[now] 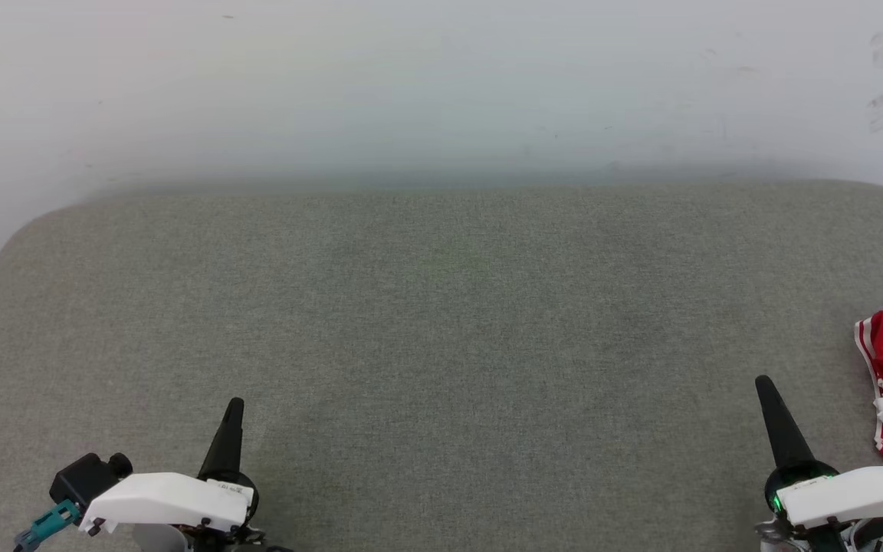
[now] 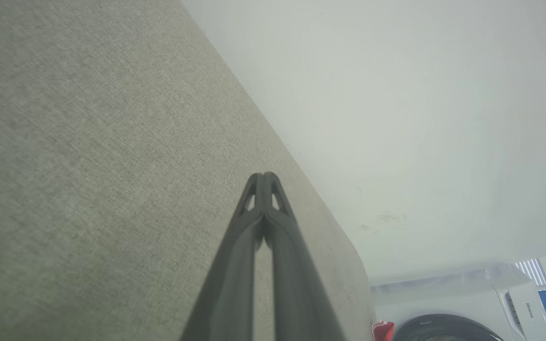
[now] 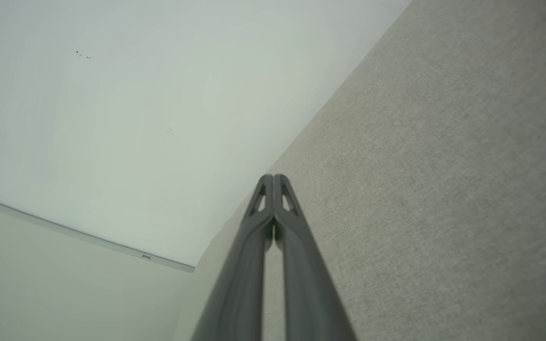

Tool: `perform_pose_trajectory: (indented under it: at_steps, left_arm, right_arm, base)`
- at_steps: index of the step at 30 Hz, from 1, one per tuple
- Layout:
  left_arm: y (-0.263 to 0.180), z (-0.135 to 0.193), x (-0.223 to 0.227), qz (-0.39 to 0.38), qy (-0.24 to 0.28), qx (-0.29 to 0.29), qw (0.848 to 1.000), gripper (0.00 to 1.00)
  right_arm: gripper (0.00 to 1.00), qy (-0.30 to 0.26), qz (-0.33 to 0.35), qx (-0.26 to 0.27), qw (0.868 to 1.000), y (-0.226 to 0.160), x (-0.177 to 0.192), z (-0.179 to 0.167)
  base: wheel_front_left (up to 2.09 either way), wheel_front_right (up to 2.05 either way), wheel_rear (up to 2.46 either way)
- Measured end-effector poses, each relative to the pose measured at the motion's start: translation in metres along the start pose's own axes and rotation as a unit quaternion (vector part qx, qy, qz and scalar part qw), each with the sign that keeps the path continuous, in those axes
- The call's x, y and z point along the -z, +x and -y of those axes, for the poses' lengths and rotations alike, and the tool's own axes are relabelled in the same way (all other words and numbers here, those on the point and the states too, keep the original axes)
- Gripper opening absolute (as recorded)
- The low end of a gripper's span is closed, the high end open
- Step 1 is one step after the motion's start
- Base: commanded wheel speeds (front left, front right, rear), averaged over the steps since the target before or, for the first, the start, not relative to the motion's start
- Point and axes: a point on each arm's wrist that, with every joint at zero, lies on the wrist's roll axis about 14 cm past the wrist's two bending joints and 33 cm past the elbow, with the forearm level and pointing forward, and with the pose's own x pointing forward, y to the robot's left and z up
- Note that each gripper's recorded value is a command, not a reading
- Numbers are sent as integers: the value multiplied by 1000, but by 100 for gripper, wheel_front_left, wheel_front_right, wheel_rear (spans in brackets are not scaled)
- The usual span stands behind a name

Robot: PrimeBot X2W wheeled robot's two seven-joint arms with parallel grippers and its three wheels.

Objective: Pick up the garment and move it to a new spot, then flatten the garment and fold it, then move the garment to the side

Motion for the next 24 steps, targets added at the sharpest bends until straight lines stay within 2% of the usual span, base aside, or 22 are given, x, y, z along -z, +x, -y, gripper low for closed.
perform_pose_trajectory:
  at_steps: [24]
  left_arm:
    - [4, 6, -7, 3, -120, 15, 993, 0]
  right_arm:
    - [0, 121, 6, -8, 993, 9, -3, -3]
  base:
    - [0, 0, 0]
